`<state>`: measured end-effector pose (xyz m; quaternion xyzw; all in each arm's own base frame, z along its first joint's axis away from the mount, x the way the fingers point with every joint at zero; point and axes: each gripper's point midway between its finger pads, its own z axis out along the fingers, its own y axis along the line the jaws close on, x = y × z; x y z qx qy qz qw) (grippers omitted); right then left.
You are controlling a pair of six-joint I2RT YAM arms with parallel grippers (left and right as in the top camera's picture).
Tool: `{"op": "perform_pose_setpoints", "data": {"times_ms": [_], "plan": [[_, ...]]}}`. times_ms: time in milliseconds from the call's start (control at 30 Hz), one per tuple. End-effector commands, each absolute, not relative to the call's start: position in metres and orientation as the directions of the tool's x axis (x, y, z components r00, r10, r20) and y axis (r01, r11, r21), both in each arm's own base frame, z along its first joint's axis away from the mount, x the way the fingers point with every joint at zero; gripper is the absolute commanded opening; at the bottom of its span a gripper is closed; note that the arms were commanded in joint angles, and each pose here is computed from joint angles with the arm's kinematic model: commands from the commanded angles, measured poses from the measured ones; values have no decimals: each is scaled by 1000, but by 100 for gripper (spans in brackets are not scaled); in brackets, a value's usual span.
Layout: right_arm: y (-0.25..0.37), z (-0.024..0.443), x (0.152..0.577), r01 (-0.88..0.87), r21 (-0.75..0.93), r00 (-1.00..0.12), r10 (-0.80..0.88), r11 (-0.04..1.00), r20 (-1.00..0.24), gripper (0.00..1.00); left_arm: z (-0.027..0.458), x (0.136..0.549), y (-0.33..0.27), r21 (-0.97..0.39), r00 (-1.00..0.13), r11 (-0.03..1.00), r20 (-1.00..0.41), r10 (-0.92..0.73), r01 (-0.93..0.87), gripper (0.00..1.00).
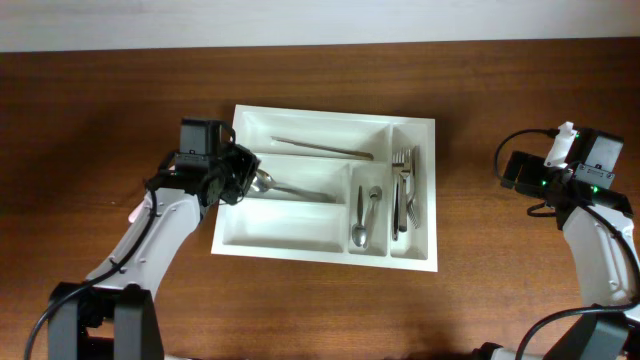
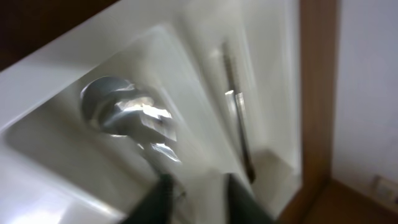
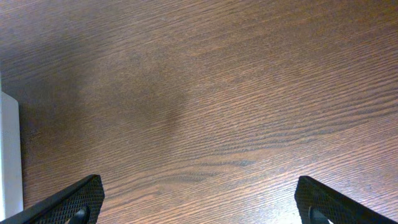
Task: Pack container
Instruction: 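Lower the spoon into the large left compartment and open the left gripper, then move the left gripper back left and grasp the white plastic knife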
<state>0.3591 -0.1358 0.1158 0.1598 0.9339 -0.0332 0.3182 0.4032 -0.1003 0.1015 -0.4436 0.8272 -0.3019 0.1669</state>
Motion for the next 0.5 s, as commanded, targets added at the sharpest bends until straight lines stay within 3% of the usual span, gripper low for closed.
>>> {"op": "perform_pose_setpoints", "data": {"times_ms": [0,67,200,333,467], "plan": [[-139,119,361,318,37,-742,273,947,-612,99,129,411,-88,-709,-516,388,-40,-856,-589,55],[-139,119,361,318,37,-742,273,947,-612,99,143,415,-84,-738,-505,380,-61,-861,-558,67],[-139,119,361,318,37,-742,273,947,-612,99,178,421,-74,-799,-487,374,-118,-865,-471,67],[-139,119,361,318,37,-742,273,947,-612,99,232,419,-48,-770,-510,598,-430,-745,-224,67],[-139,119,361,318,37,-742,273,947,-612,99,262,397,-11,-527,-485,848,-728,-485,-55,67]]}}
